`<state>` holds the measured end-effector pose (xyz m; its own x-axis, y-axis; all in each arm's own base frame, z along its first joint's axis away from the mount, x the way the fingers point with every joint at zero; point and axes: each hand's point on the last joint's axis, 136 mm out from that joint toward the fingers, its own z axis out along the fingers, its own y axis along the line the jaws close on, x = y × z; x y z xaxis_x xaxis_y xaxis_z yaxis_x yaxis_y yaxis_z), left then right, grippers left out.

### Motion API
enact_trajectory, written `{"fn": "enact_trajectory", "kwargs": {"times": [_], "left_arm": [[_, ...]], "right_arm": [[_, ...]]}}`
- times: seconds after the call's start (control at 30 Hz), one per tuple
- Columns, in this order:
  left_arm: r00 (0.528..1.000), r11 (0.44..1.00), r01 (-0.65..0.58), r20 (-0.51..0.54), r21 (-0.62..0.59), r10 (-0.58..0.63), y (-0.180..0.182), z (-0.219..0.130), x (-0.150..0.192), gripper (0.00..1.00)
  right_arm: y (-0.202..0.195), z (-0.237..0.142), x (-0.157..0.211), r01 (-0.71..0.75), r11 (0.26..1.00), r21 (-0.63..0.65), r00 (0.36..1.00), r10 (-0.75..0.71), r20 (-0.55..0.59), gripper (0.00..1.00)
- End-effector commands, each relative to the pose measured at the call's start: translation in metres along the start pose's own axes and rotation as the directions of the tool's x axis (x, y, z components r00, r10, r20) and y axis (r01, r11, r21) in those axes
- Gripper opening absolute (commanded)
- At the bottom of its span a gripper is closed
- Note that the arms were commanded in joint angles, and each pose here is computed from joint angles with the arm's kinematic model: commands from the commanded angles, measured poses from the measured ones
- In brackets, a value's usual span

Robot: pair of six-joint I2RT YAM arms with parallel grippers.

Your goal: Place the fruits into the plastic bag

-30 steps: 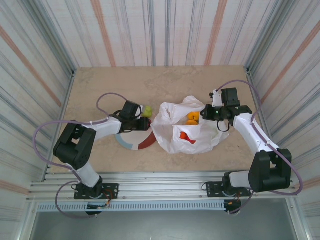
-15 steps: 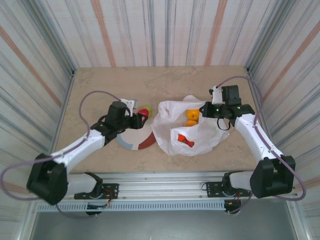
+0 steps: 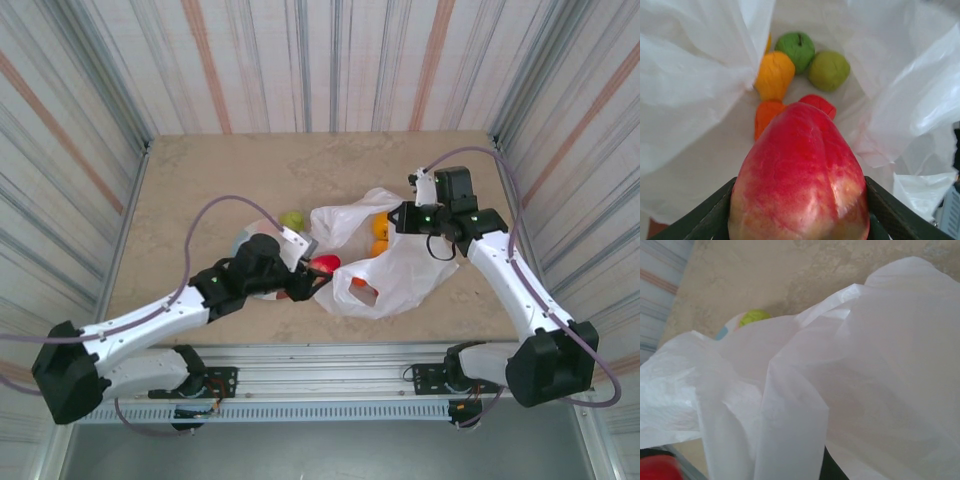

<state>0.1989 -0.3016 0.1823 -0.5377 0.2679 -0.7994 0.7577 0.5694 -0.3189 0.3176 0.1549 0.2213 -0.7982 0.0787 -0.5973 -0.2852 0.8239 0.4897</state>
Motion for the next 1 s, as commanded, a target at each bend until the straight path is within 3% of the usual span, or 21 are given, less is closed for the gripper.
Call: {"fn": "enact_trajectory", "kwargs": {"times": [0.0, 0.3, 0.43, 0.57, 0.97], "left_arm": [[0.998, 0.998, -0.061, -0.031, -0.016, 0.061, 0.000, 0.013, 0.008, 0.44], [0.996, 0.997, -0.080, -0.032, -0.015, 0.079, 0.004, 0.062, -0.004, 0.48], [1.000, 0.986, -0.013, -0.004, -0.164, 0.013, 0.031, 0.092, -0.022, 0.50], [0.994, 0.940, 0.089, 0.086, -0.331, -0.064, 0.063, 0.112, -0.044, 0.48], [0.980, 0.862, 0.165, 0.177, -0.479, -0.089, 0.100, 0.175, -0.059, 0.53]], "right_arm": [[0.018, -0.016, -0.011, -0.001, 1.000, -0.030, 0.999, 0.002, 0.038, 0.00], [0.022, -0.013, -0.007, -0.013, 0.999, -0.044, 0.999, 0.015, 0.032, 0.00], [0.017, -0.009, -0.002, -0.011, 1.000, -0.029, 1.000, 0.012, 0.017, 0.00], [0.005, -0.005, 0.007, -0.001, 1.000, 0.008, 1.000, 0.001, -0.002, 0.00], [-0.016, 0.003, 0.016, -0.029, 0.999, -0.042, 0.999, 0.028, -0.022, 0.00]]}}
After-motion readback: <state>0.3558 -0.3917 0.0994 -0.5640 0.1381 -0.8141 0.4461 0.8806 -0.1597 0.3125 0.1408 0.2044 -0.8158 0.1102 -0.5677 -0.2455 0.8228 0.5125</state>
